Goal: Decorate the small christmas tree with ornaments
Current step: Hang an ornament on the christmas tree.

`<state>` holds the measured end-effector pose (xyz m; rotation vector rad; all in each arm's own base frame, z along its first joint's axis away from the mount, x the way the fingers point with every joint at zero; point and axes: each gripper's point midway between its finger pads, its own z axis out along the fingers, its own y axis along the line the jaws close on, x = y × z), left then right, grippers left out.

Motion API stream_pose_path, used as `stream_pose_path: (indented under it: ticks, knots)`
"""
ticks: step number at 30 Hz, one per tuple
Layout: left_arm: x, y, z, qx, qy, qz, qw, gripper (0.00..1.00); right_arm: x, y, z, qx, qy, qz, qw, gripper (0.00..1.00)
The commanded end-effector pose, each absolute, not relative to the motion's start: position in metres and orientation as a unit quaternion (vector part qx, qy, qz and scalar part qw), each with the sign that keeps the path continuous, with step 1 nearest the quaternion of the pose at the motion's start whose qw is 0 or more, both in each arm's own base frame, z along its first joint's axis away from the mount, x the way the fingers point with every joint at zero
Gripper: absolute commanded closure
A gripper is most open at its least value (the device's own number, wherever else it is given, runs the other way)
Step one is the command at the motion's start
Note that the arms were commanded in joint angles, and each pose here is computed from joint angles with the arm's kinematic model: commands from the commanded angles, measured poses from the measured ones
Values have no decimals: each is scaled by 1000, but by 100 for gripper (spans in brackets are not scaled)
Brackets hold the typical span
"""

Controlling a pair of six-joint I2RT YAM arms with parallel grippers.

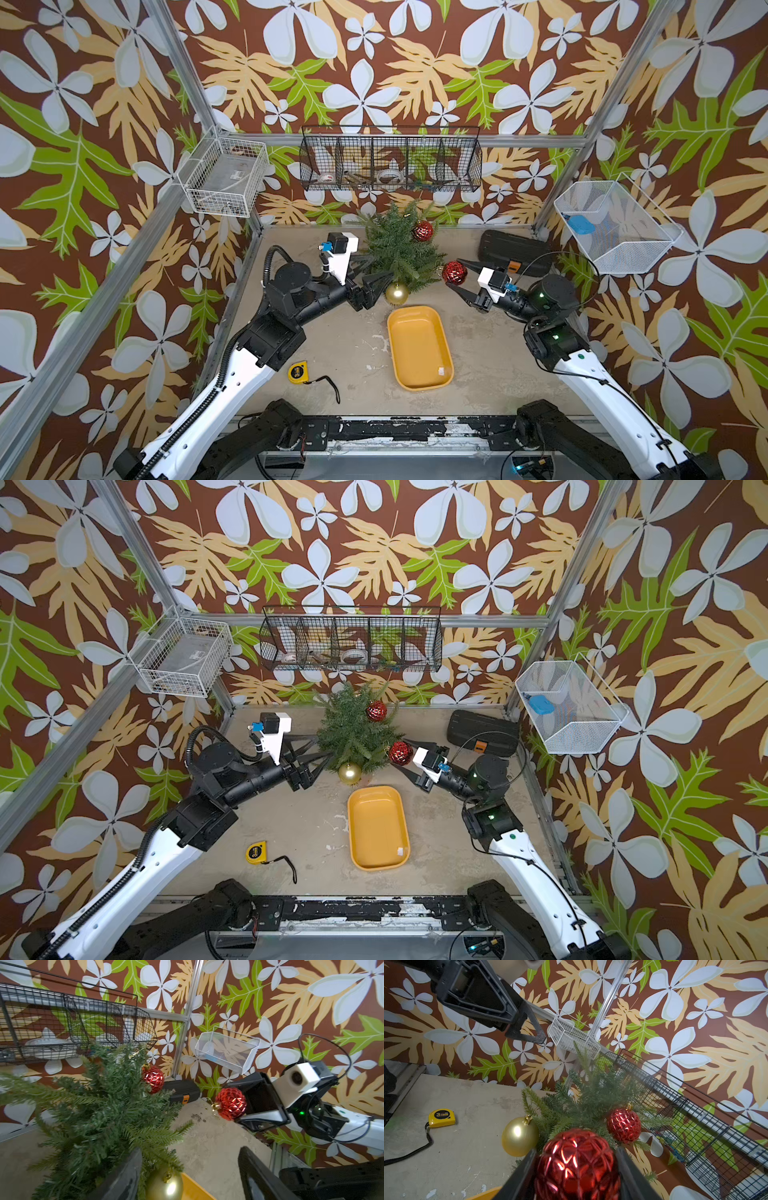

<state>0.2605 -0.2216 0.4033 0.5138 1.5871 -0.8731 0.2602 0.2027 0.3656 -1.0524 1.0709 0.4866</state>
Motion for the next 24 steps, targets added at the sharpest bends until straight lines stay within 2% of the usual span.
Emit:
stream_pose_path:
  ticks: [1, 4, 10, 24]
  knots:
    - [283, -204, 396, 223, 686, -316, 616, 27, 251, 207, 360, -508, 463, 249, 682, 60]
    - [302, -187, 381, 213, 692, -253, 641, 27, 256, 206, 351, -510, 473, 250, 674, 60]
    - [317, -172, 348, 215, 687, -181, 670, 28, 264, 208, 344, -512, 480, 255, 666, 60]
    - [304, -160, 332, 198, 672, -178, 691, 29, 283, 205, 329, -500, 513, 246, 653, 60]
